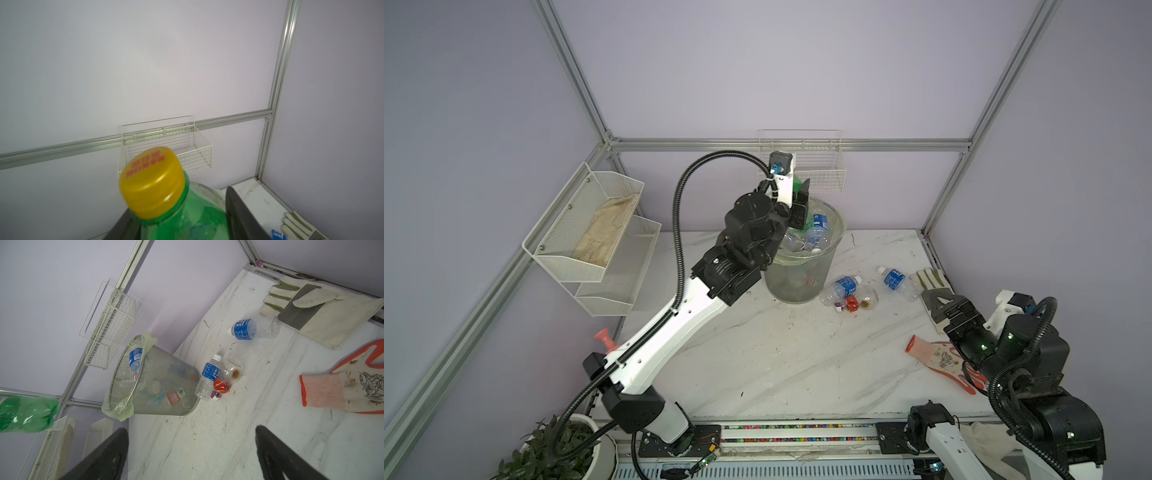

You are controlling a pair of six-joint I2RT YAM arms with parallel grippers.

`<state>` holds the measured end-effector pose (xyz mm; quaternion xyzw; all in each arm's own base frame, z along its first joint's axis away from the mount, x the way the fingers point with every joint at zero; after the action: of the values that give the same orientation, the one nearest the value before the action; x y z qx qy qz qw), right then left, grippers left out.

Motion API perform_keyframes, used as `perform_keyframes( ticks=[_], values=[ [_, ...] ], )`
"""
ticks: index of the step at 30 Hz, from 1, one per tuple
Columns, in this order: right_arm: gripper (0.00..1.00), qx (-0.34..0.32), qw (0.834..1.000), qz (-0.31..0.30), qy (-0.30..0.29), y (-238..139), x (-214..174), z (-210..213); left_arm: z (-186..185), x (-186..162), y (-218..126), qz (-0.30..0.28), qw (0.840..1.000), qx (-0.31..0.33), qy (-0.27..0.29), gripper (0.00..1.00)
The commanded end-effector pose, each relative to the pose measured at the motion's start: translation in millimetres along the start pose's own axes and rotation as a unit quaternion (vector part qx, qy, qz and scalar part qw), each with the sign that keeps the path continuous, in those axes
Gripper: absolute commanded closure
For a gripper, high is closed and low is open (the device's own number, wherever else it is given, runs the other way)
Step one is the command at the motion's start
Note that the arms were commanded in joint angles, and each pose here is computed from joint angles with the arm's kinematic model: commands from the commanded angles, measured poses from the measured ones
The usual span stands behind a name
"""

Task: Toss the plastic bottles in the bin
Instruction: 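Lift the Sprite bottle with the left gripper up over the wastebasket, then open the left gripper to drop the Sprite bottle into the wastebasket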

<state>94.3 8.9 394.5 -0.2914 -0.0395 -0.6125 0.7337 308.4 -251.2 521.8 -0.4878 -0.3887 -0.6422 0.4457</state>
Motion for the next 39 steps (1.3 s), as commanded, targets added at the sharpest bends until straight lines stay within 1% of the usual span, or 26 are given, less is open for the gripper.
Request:
perform_keyframes(
  ticks=[1,2,4,6,9,13,18,21,25,28,33,35,39],
  values=[
    [0.03,0.032,0.999,-0.003,0.005,-10.1,2.3,7.9,24.4,30.3,6.5,-0.003,1.0,0.03,0.006,0.03],
    [0.03,0.035,0.999,-0.003,0.005,-11.6,2.5,9.0,26.8,33.7,7.3,0.009,0.999,0.042,0.006,0.0],
    [0.03,0.037,0.999,-0.002,0.0,-14.6,3.0,10.3,36.5,51.4,-6.8,-0.001,0.999,0.041,-0.017,0.0],
    [0.03,0.038,0.999,-0.002,-0.001,-17.0,3.3,11.2,46.6,68.3,-28.6,-0.037,0.997,0.038,-0.052,0.0],
    [0.03,0.042,0.999,0.0,-0.003,-15.1,2.9,11.7,57.4,86.1,-60.7,-0.097,0.992,0.034,-0.078,0.0],
    [0.04,0.042,0.999,0.008,-0.007,-8.6,1.0,11.0,69.3,92.9,-85.8,-0.115,0.988,0.033,-0.094,0.0],
    [0.04,0.028,1.0,0.001,-0.009,-7.6,1.9,8.2,79.1,88.1,-111.1,-0.121,0.986,0.018,-0.114,0.0],
    [0.04,0.016,1.0,0.001,-0.016,-4.3,2.5,8.0,78.8,74.4,-118.2,-0.11,0.987,0.013,-0.121,0.0],
    [0.04,0.001,1.0,0.008,-0.026,5.9,1.5,6.4,78.1,47.4,-128.8,-0.089,0.988,0.011,-0.123,0.0],
    [0.03,-0.016,0.999,0.016,-0.029,17.2,-0.2,3.5,77.2,19.6,-136.1,-0.06,0.991,0.019,-0.117,0.0],
    [0.03,-0.051,0.998,0.022,-0.037,42.0,-3.9,-6.1,74.7,-37.0,-152.9,0.0,0.992,0.032,-0.118,0.0],
    [0.03,-0.068,0.996,0.028,-0.04,55.3,-7.1,-12.6,74.7,-58.2,-159.9,0.02,0.99,0.039,-0.134,0.0],
    [0.03,-0.102,0.993,0.042,-0.045,82.1,-14.8,-28.1,74.4,-96.4,-177.2,0.062,0.987,0.038,-0.142,0.0]
  ],
)
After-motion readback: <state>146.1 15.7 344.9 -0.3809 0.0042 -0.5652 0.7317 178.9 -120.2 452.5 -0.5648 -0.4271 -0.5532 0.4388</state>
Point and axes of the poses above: each gripper's point midway between its finger pads, its own y axis out along the fingers, its own z axis along the line the jaws close on, x = y × z, the point moved 9 cm from there along -y, back along the fingers, and after that the axes turned 11 degrees about y, right-handed, at the moved point
